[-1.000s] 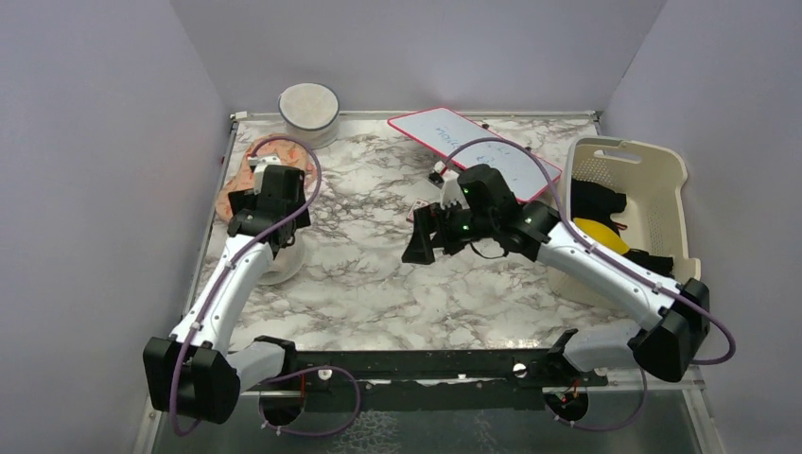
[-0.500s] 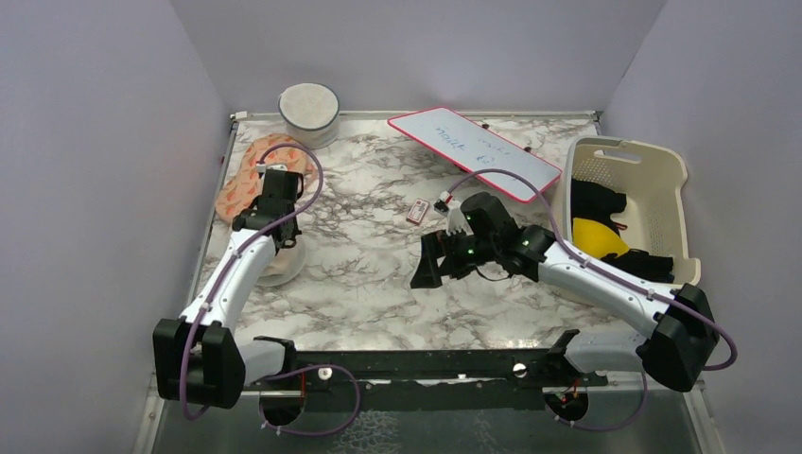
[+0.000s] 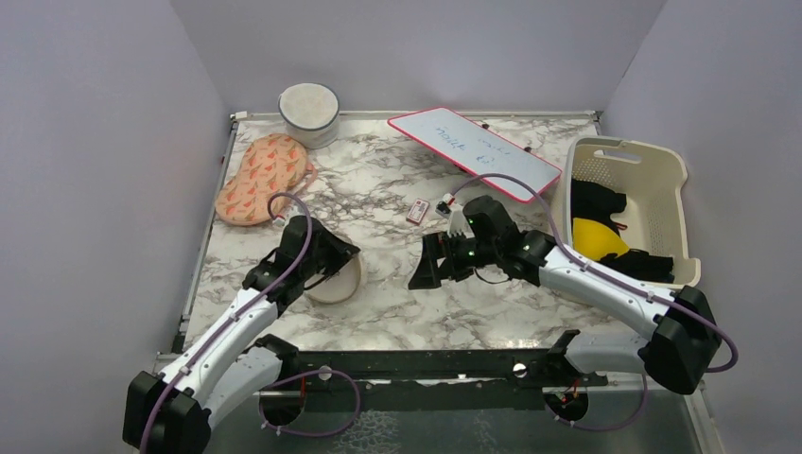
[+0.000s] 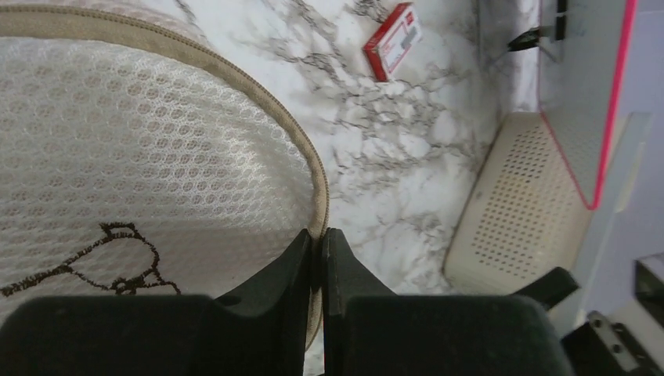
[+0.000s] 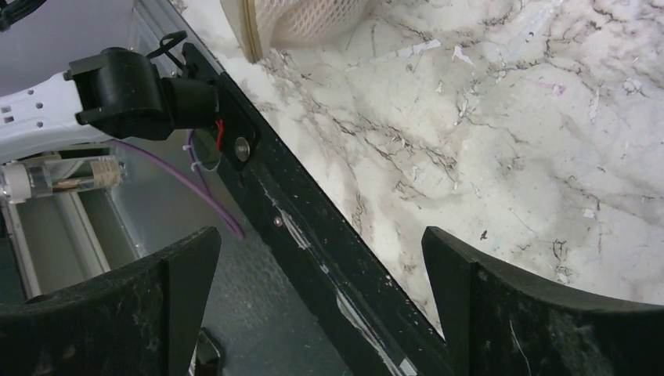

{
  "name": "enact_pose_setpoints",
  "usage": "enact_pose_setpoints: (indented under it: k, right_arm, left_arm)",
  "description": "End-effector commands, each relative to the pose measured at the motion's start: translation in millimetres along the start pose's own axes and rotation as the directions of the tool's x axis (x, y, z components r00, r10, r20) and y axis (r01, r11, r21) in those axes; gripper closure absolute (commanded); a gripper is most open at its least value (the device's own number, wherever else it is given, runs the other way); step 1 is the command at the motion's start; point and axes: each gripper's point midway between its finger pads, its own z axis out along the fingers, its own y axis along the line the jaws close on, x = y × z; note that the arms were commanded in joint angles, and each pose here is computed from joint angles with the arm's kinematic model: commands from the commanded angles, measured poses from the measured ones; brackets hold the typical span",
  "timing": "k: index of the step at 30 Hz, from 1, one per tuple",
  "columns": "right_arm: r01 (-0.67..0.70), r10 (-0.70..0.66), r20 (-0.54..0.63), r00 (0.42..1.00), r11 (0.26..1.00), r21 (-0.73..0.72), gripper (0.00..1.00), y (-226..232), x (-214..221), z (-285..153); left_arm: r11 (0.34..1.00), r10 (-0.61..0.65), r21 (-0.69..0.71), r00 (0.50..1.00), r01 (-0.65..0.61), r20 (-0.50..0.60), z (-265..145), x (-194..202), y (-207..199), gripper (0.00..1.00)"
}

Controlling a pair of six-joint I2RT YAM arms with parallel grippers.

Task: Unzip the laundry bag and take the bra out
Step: Move the laundry bag to the center of the board.

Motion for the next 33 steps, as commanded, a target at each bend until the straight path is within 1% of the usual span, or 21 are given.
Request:
enact_pose_setpoints:
  k: [1,2,4,5,6,8,9,11,15,17,18,19,20,22,23,24,26,27,29,31,33]
  right_arm:
    - [-0.047,0.046,-0.011,0.999,0.998,-0.045,0.0,3.8,3.7,8.6]
    - [-0.056,0.055,-0.015,0.998,0.998,-0.042,0.0,2.1,5.5,10.7]
    - [-0.067,0.066,-0.019,0.998,0.997,-0.04,0.01,-0.9,7.9,14.1]
    - [-0.072,0.072,-0.024,0.997,0.997,-0.036,0.01,-2.4,9.7,15.7]
    - [-0.076,0.075,-0.028,0.997,0.997,-0.032,0.01,-3.9,10.6,17.0]
    - [-0.08,0.079,-0.037,0.996,0.996,-0.025,0.01,-5.8,12.7,18.9]
    - [-0.078,0.077,-0.039,0.996,0.997,-0.024,0.01,-6.0,13.3,18.8]
    - [-0.076,0.075,-0.04,0.996,0.997,-0.018,0.01,-7.8,15.2,18.5]
    - [-0.064,0.064,-0.052,0.997,0.998,-0.007,0.01,-13.5,21.1,20.7]
    - [-0.063,0.062,-0.066,0.996,0.998,-0.006,0.01,-15.3,23.3,23.9]
    - [-0.065,0.065,-0.073,0.995,0.998,-0.007,0.01,-16.0,24.4,26.0]
    - [-0.066,0.064,-0.079,0.995,0.998,-0.015,0.01,-14.9,24.9,27.8]
    - [-0.065,0.063,-0.083,0.995,0.998,-0.024,0.01,-13.3,25.2,29.4]
    - [-0.066,0.063,-0.089,0.994,0.997,-0.036,0.01,-11.6,25.9,32.6]
    - [-0.066,0.063,-0.089,0.994,0.997,-0.04,0.01,-10.9,25.6,33.9]
    - [-0.066,0.062,-0.089,0.994,0.997,-0.044,0.01,-10.5,25.1,35.1]
    - [-0.07,0.066,-0.094,0.993,0.996,-0.047,0.01,-10.0,25.4,37.2]
    - [-0.071,0.066,-0.096,0.993,0.996,-0.049,0.01,-9.1,25.6,38.0]
    - [-0.071,0.066,-0.096,0.993,0.996,-0.054,0.01,-7.2,26.0,38.8]
    - [-0.071,0.065,-0.094,0.993,0.996,-0.057,0.01,-5.4,25.8,38.6]
    - [-0.07,0.065,-0.092,0.994,0.996,-0.057,0.01,-4.3,26.4,37.6]
  left_arm:
    - [0.957,-0.255,0.157,0.964,0.242,0.07,-1.9,-15.7,-54.3,0.98]
    - [0.957,-0.247,0.169,0.967,0.234,0.061,0.3,-15.2,-61.4,0.84]
    - [0.963,-0.166,0.22,0.986,0.157,0.023,2.7,-13.4,-83.6,0.48]
    - [0.965,-0.099,0.245,0.995,0.093,0.014,2.4,-13.4,-94.3,0.36]
    - [0.964,-0.01,0.265,1.0,0.009,0.004,2.0,-11.1,-103.0,0.31]
    - [0.95,0.155,0.276,0.988,-0.143,-0.022,0.3,-4.1,-106.4,0.29]
    - [0.939,0.234,0.261,0.972,-0.222,-0.015,-2.4,-4.5,-103.1,0.28]
    - [0.908,0.358,0.228,0.934,-0.351,0.014,-10.1,-8.2,-92.0,0.22]
    - [0.85,0.514,0.093,0.855,-0.519,0.069,-30.5,-25.6,-62.1,0.11]
    - [0.813,0.58,0.006,0.812,-0.582,0.068,-38.6,-32.4,-41.5,0.06]
    - [0.799,0.601,-0.051,0.797,-0.599,0.062,-41.0,-36.5,-28.6,0.06]
    - [0.787,0.614,-0.118,0.787,-0.606,0.055,-44.3,-41.7,-14.6,0.05]
    - [0.784,0.611,-0.175,0.789,-0.595,0.055,-48.2,-45.9,-2.7,0.05]
    - [0.8,0.58,-0.239,0.811,-0.55,0.079,-56.0,-50.8,11.2,0.05]
    - [0.814,0.558,-0.262,0.823,-0.518,0.108,-60.4,-54.4,15.3,0.05]
    - [0.838,0.52,-0.277,0.843,-0.47,0.141,-64.9,-57.0,18.6,0.05]
    - [0.887,0.408,-0.323,0.888,-0.33,0.211,-72.9,-60.4,32.8,0.01]
    - [0.91,0.335,-0.332,0.911,-0.247,0.24,-74.5,-58.2,41.1,0.01]
    - [0.943,0.213,-0.307,0.94,-0.127,0.265,-71.1,-46.5,54.6,0.01]
    - [0.96,0.116,-0.279,0.955,-0.036,0.273,-66.6,-34.5,66.3,0.01]
    - [0.964,0.05,-0.265,0.959,0.027,0.278,-62.6,-25.8,77.4,0.01]
